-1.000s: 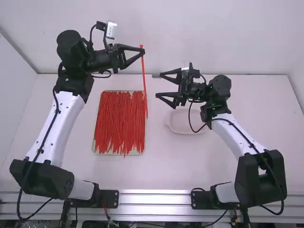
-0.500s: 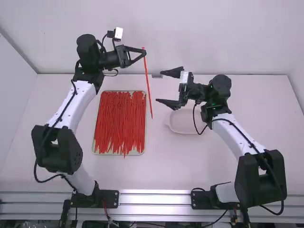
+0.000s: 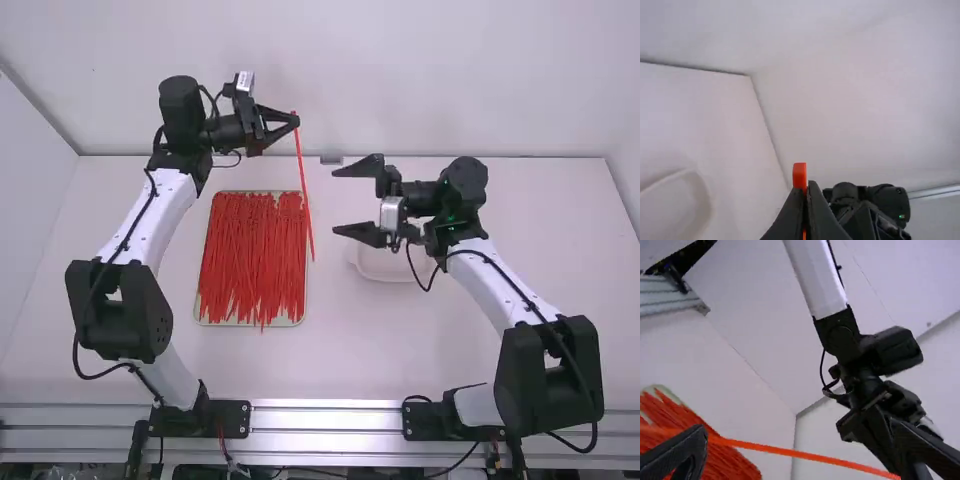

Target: Fasten the cable tie

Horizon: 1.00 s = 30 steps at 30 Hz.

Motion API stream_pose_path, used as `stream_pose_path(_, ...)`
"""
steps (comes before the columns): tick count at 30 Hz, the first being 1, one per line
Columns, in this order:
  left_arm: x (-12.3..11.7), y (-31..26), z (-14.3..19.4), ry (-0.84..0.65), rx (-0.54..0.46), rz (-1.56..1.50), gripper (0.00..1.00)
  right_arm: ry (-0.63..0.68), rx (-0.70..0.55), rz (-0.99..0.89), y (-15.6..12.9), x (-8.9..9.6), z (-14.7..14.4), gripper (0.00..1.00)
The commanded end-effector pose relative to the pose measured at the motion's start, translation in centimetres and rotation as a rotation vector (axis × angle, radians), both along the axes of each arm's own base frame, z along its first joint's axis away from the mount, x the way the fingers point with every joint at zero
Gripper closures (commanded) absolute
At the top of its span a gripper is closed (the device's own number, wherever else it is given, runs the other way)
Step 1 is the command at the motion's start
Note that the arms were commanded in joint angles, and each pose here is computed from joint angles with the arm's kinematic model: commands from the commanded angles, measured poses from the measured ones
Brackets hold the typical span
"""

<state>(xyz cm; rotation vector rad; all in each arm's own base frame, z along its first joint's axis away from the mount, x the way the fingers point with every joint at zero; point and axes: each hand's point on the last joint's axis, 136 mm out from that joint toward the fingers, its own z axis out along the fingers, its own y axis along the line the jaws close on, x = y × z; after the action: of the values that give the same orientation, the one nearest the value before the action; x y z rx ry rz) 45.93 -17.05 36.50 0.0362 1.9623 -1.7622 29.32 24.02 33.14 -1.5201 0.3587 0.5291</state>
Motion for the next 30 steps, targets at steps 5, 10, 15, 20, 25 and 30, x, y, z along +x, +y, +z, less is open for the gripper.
stream_pose_path(5, -1.0, -0.5, 0.1, 0.113, -0.047, -0.065, 0.98, -0.388, 0.035, 0.023, 0.4, -1.1, -2.3, 0.01)
stream_pose_path(10, -1.2, -0.9, 0.0, 0.173, -0.063, -0.072, 0.98, -0.504, 0.052, 0.043, 1.3, -2.2, -4.0, 0.02)
stream_pose_path(15, -1.2, -1.4, 0.0, 0.185, -0.065, -0.069, 0.98, -0.553, 0.066, 0.078, 2.2, -3.3, -4.8, 0.02)
stream_pose_path(20, -1.5, -2.5, -0.4, 0.197, -0.064, -0.083, 0.98, -0.576, 0.079, 0.104, 3.0, -4.1, -4.8, 0.01)
stream_pose_path(25, -1.4, -2.9, -1.0, 0.196, -0.056, -0.071, 0.98, -0.594, 0.085, 0.108, 3.0, -4.3, -4.7, 0.02)
stream_pose_path(30, -1.3, -2.6, -1.8, 0.205, -0.054, -0.065, 0.98, -0.582, 0.083, 0.118, 3.0, -4.4, -4.7, 0.01)
